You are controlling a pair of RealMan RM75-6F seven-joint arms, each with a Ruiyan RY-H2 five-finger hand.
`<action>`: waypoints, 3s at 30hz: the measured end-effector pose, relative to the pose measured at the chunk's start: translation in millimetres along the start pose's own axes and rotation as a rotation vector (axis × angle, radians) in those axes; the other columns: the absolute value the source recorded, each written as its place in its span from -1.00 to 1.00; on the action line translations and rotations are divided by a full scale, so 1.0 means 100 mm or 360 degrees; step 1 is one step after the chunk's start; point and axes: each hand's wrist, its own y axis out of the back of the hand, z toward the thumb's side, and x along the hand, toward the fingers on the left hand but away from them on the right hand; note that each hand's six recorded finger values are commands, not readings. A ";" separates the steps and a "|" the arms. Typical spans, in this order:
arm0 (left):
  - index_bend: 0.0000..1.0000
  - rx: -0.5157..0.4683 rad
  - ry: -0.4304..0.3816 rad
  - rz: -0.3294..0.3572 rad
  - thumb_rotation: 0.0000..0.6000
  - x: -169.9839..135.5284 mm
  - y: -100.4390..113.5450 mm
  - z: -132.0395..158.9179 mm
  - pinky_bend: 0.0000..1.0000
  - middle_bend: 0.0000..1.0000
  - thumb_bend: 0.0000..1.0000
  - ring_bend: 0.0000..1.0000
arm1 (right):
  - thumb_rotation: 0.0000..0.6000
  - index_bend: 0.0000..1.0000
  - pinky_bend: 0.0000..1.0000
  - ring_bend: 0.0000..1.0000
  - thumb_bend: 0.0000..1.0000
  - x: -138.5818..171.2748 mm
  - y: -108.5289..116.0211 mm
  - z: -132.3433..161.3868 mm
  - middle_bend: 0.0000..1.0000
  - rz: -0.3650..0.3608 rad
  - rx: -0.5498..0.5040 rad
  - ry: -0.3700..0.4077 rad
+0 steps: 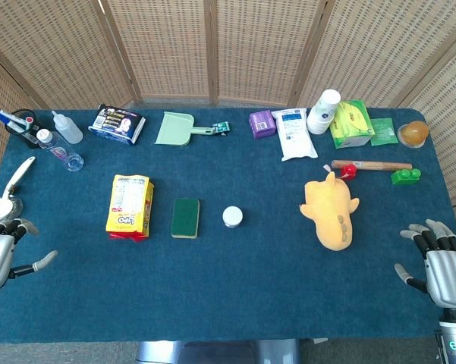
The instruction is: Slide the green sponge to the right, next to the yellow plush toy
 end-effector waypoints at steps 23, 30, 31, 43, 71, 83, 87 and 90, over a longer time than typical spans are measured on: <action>-0.18 -0.0015 -0.0009 0.0018 -0.59 -0.02 0.03 -0.01 -0.42 -0.24 -0.73 -0.33 | 1.00 -0.38 -0.65 -0.75 -0.48 0.03 0.03 0.02 -0.45 -0.0019 -0.0009 0.0008; -0.20 -0.0039 -0.0067 -0.0005 -0.60 0.05 0.04 0.04 -0.42 -0.25 -0.73 -0.34 | 1.00 -0.38 -0.65 -0.75 -0.48 0.02 0.02 0.03 -0.45 -0.0015 -0.0007 0.0010; -0.21 -0.0040 -0.0080 -0.0011 -0.58 0.07 0.05 0.05 -0.42 -0.27 -0.73 -0.35 | 1.00 -0.38 -0.65 -0.75 -0.48 0.02 0.02 0.03 -0.45 -0.0015 -0.0008 0.0009; -0.31 -0.0062 -0.0322 -0.0162 -0.99 0.38 0.08 0.42 -0.60 -0.43 -0.79 -0.51 | 1.00 -0.38 -0.65 -0.75 -0.48 0.04 0.01 0.03 -0.45 -0.0018 -0.0028 0.0010; -0.39 0.0012 -0.0831 -0.0349 -0.99 1.37 0.03 1.93 -0.46 -0.55 -0.78 -0.62 | 1.00 -0.38 -0.65 -0.75 -0.48 0.20 0.10 -0.15 -0.45 -0.0076 -0.0088 -0.0045; -0.39 0.0041 -0.0909 -0.0422 -0.99 1.65 -0.14 2.43 -0.42 -0.60 -0.78 -0.70 | 1.00 -0.38 -0.65 -0.75 -0.48 0.23 0.13 -0.25 -0.45 -0.0087 -0.0106 -0.0070; -0.41 0.0053 -0.0909 -0.0447 -0.98 1.73 -0.19 2.54 -0.42 -0.62 -0.78 -0.72 | 1.00 -0.38 -0.65 -0.75 -0.48 0.23 0.13 -0.26 -0.45 -0.0090 -0.0110 -0.0069; -0.41 0.0071 -0.0909 -0.0473 -0.99 1.81 -0.25 2.63 -0.42 -0.63 -0.78 -0.73 | 1.00 -0.38 -0.65 -0.75 -0.48 0.23 0.14 -0.28 -0.45 -0.0092 -0.0111 -0.0077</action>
